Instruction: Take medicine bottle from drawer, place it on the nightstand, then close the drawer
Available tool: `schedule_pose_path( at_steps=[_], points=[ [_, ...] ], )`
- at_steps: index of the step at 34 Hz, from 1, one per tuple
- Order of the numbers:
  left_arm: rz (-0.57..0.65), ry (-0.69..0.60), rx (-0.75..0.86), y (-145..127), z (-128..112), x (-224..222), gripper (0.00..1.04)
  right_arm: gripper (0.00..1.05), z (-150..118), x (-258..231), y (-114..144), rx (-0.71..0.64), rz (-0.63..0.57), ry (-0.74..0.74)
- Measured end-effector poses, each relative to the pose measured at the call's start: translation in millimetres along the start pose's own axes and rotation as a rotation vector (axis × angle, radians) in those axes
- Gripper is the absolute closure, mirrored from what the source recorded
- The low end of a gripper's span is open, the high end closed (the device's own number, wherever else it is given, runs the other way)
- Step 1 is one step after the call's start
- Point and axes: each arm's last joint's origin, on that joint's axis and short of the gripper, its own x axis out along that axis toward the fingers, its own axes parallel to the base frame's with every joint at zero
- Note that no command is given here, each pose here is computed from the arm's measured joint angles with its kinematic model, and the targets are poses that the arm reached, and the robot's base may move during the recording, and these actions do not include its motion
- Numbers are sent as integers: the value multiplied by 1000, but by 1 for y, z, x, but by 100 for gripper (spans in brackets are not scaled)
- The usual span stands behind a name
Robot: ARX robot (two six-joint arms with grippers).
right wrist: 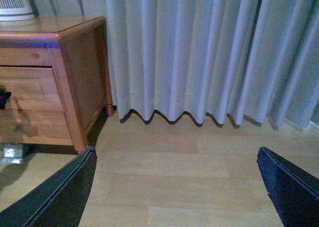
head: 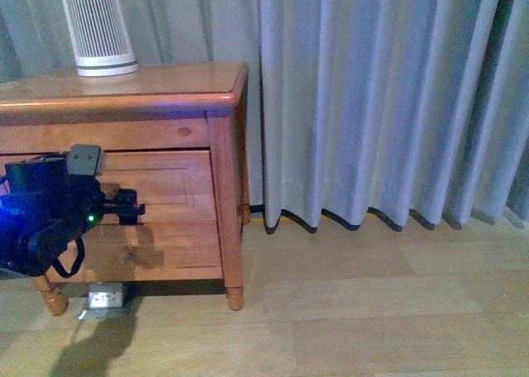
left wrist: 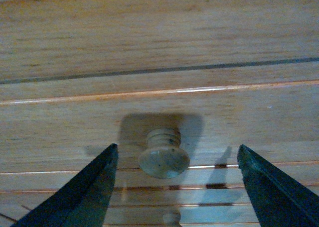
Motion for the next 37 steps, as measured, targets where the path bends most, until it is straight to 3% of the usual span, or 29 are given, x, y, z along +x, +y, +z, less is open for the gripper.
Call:
schedule_pose_path(
  at_steps=[2,11,28,37],
  points=[
    [0,0,0,0,0,0,45,7,0,0,0,0,0,0],
    [4,3,-7,3,-1,0,77,7,0,0,0,0,0,0],
    [11,-20,-29,2,-5,-6,81,7,0,0,0,0,0,0],
    [23,-19,2,-5,-18,-59,81,7,0,0,0,0,0,0]
  ],
)
